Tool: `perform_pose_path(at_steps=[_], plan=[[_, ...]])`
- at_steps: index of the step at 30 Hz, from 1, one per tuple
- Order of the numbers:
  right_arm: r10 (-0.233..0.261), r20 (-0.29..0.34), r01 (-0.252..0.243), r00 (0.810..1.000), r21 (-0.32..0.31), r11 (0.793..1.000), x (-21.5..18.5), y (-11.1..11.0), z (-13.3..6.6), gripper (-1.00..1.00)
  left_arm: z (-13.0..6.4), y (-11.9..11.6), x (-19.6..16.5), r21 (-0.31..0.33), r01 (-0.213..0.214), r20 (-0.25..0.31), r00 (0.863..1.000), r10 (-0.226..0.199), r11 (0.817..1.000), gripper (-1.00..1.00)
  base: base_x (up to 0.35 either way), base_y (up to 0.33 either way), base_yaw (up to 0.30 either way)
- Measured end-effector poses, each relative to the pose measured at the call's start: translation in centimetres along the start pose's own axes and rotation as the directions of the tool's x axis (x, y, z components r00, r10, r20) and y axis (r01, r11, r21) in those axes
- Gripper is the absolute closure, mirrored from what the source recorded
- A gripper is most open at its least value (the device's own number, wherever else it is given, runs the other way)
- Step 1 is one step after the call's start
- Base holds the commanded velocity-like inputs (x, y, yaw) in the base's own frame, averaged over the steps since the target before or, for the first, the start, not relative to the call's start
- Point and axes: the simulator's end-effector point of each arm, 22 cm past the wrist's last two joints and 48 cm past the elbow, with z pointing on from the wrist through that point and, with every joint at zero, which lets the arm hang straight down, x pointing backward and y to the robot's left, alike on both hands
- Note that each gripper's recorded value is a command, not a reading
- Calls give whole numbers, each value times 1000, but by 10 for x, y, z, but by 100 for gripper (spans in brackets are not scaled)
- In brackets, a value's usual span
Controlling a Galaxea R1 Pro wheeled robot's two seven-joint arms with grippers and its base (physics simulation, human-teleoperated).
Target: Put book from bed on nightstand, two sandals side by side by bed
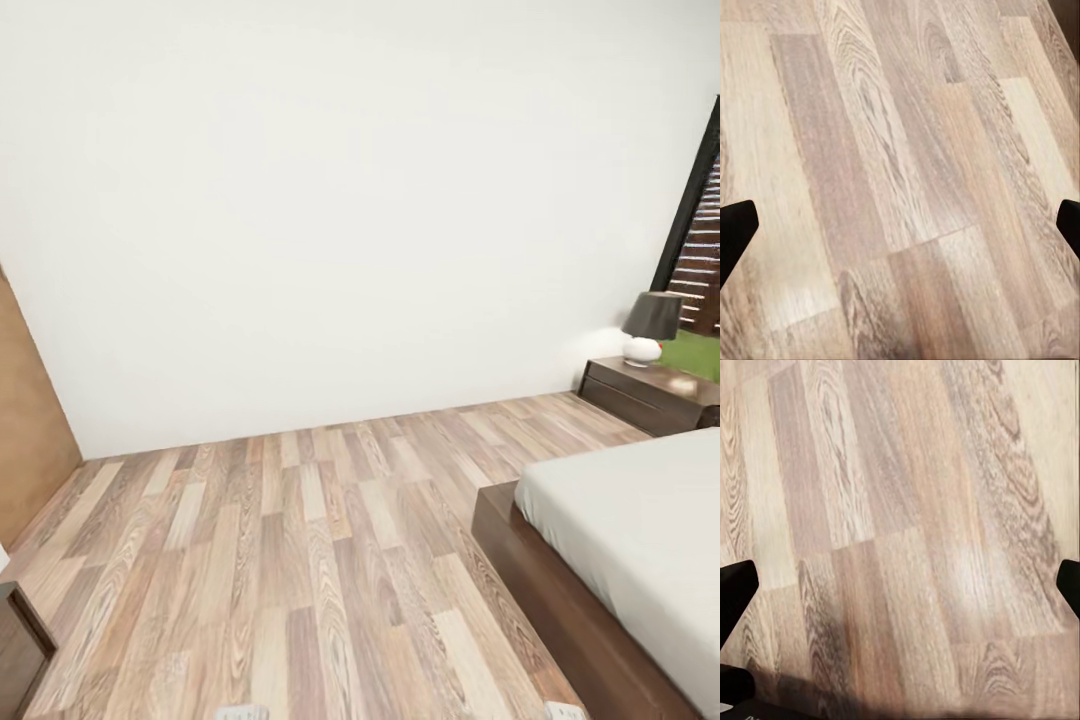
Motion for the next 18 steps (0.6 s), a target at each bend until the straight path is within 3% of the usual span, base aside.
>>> perform_pose_path(at_steps=[18], plan=[[0,0,0,1000,0,1000,0,0,0,-100,0,0,0,0,0,0,1000,0,1000,-100,0,0,-283]])
